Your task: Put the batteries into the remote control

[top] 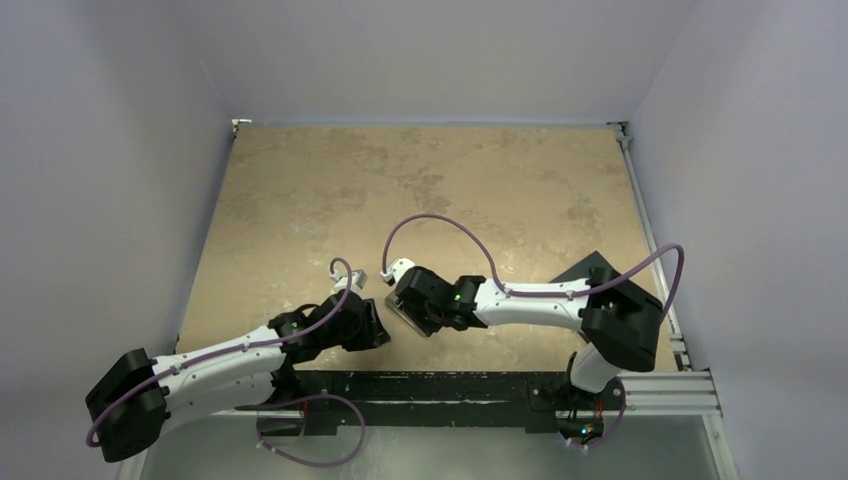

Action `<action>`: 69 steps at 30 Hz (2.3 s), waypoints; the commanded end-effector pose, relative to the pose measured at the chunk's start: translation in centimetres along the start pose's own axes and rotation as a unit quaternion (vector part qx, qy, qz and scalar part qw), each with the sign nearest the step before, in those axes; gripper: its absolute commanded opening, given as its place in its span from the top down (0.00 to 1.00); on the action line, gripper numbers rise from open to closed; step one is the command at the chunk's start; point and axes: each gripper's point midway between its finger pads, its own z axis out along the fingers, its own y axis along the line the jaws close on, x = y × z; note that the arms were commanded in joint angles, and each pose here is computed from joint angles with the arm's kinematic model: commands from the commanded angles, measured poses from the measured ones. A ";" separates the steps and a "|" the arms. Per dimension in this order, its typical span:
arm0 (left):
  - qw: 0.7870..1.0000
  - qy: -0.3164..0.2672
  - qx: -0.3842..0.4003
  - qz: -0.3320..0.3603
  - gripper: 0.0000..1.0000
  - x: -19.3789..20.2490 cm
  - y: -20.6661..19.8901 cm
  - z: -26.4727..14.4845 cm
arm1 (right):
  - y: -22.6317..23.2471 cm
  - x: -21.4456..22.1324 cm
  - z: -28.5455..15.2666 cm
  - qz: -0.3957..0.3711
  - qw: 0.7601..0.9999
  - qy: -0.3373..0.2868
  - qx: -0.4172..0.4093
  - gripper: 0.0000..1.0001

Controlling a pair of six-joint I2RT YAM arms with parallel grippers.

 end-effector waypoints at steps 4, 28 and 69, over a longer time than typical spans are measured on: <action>1.000 -0.017 0.019 0.005 0.60 -1.1 -1.3 -0.4 | 0.9 -2.3 -0.1 0.003 1.000 -0.025 -0.019 0.90; 1.000 -0.015 0.021 0.005 0.60 -0.9 -1.3 -0.2 | 0.8 -2.7 0.4 0.001 1.000 -0.023 -0.012 0.88; 1.000 -0.003 0.022 0.008 0.60 -0.5 -1.3 0.3 | 0.4 -4.4 -1.1 0.012 0.999 -0.053 -0.004 0.49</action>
